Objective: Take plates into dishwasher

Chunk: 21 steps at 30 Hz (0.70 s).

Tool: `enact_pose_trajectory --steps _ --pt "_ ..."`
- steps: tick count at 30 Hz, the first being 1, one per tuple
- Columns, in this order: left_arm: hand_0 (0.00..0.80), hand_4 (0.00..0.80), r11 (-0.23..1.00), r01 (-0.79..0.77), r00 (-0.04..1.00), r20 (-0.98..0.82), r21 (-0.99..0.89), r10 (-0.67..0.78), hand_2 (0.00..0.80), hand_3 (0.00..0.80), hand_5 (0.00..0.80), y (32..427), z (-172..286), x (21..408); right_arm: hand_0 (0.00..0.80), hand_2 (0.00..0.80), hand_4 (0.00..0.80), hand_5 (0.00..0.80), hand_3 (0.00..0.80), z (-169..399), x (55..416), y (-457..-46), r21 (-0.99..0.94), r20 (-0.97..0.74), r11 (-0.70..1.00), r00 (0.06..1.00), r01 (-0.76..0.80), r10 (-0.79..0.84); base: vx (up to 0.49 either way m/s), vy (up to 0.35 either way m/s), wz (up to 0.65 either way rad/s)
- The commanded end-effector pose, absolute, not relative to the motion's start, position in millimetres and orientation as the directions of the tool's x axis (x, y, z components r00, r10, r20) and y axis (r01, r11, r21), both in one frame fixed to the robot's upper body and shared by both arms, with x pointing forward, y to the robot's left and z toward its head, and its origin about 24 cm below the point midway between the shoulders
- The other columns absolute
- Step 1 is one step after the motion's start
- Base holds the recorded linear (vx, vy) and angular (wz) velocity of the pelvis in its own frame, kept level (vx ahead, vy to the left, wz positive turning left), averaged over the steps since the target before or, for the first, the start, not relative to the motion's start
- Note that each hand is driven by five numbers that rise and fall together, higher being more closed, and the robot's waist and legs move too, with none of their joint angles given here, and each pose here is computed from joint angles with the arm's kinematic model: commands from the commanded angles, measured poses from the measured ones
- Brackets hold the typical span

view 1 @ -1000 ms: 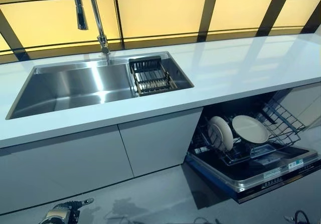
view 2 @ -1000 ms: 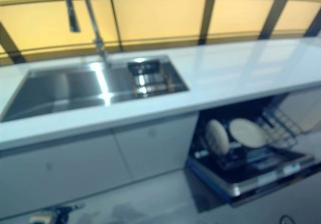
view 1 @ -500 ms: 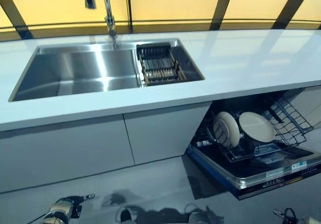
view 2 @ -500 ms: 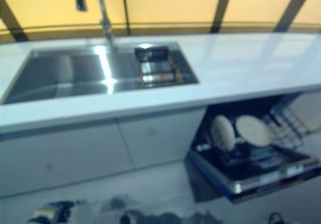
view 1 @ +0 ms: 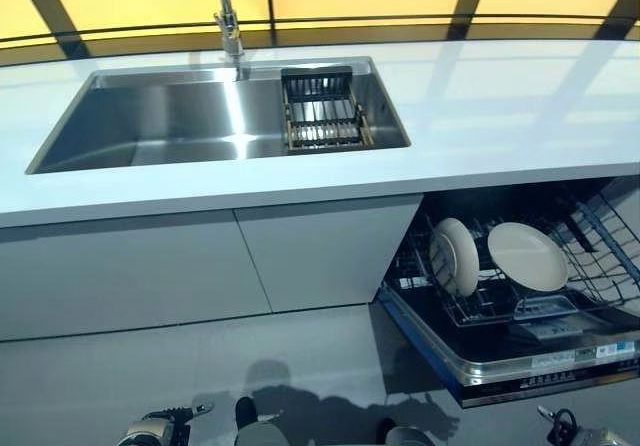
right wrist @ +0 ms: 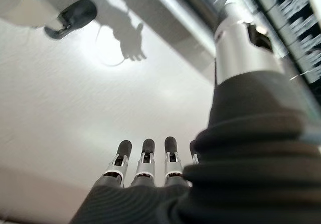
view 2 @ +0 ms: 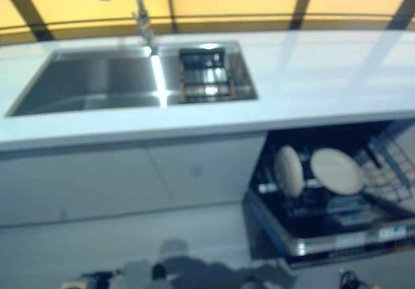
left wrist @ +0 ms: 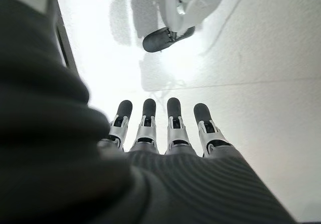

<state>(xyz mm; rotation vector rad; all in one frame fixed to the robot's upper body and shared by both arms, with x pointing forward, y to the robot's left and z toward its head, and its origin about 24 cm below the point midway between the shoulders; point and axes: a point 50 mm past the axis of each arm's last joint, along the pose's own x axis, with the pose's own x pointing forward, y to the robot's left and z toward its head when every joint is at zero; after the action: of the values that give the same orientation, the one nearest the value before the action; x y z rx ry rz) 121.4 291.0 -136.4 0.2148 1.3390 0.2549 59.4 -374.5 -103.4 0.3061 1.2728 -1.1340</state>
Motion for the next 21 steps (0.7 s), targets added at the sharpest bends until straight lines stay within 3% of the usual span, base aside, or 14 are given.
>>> enact_pose_trajectory --steps 1,16,21 --pt "0.0 0.0 0.955 -0.071 0.247 -0.922 0.289 0.297 0.0 0.0 0.0 298 -132 129 0.0 0.0 0.0 0.0 0.0 -99 68 -379 -0.378 -0.844 0.406 -0.129 0.832 -0.52 -0.1 0.061 0.56" --pt "0.0 0.0 0.95 -0.058 0.249 -0.917 0.307 0.311 0.0 0.0 0.0 294 -133 131 0.0 0.0 0.0 0.0 0.0 -127 62 -334 -0.334 -0.906 0.415 -0.167 0.846 -0.389 -0.112 0.006 0.0" --pt "0.0 0.0 0.956 -0.058 0.294 -0.911 0.286 0.29 0.0 0.0 0.0 279 -134 144 0.0 0.0 0.0 0.0 0.0 -127 78 -328 -0.262 -0.924 0.362 -0.125 0.895 -0.361 -0.198 0.026 -0.06"
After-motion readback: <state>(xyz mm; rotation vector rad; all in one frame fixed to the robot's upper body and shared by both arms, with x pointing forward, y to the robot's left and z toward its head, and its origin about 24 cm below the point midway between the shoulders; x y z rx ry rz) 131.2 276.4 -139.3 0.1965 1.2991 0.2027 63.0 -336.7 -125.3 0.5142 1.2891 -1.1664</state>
